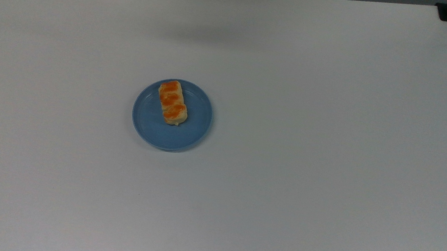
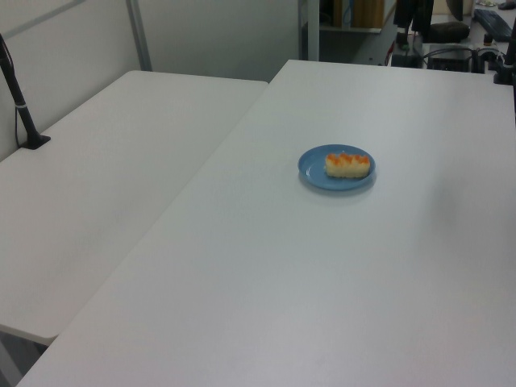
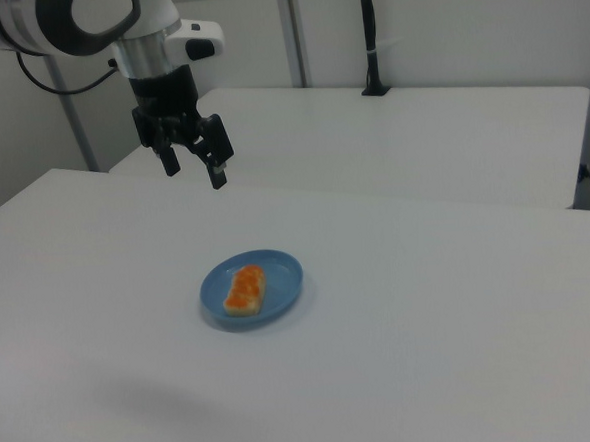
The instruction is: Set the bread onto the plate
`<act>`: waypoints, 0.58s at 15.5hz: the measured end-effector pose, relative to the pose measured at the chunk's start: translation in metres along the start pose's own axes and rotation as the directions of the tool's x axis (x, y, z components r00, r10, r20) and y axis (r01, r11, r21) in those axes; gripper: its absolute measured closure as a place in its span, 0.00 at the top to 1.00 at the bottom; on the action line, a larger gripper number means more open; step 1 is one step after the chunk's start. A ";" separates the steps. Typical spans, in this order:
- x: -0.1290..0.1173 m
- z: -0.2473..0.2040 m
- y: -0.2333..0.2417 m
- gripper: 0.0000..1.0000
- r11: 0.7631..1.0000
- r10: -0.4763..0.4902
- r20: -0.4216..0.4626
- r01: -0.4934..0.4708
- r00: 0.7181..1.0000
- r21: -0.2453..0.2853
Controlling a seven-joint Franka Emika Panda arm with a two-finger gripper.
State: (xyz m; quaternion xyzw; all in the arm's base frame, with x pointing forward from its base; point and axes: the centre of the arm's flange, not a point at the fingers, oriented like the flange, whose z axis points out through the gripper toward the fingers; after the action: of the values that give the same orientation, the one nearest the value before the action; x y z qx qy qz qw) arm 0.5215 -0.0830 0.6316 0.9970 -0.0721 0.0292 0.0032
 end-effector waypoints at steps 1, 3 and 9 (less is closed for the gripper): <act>0.000 0.001 0.000 1.00 1.000 -0.011 0.001 0.011 1.000 0.000; 0.001 0.004 -0.002 1.00 0.999 -0.037 0.008 0.037 0.999 0.000; 0.006 0.007 -0.003 1.00 0.998 -0.070 -0.003 0.070 0.998 0.005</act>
State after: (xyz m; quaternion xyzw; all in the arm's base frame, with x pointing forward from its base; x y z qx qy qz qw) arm 0.5287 -0.0812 0.6247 0.9988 -0.0372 0.0305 0.0018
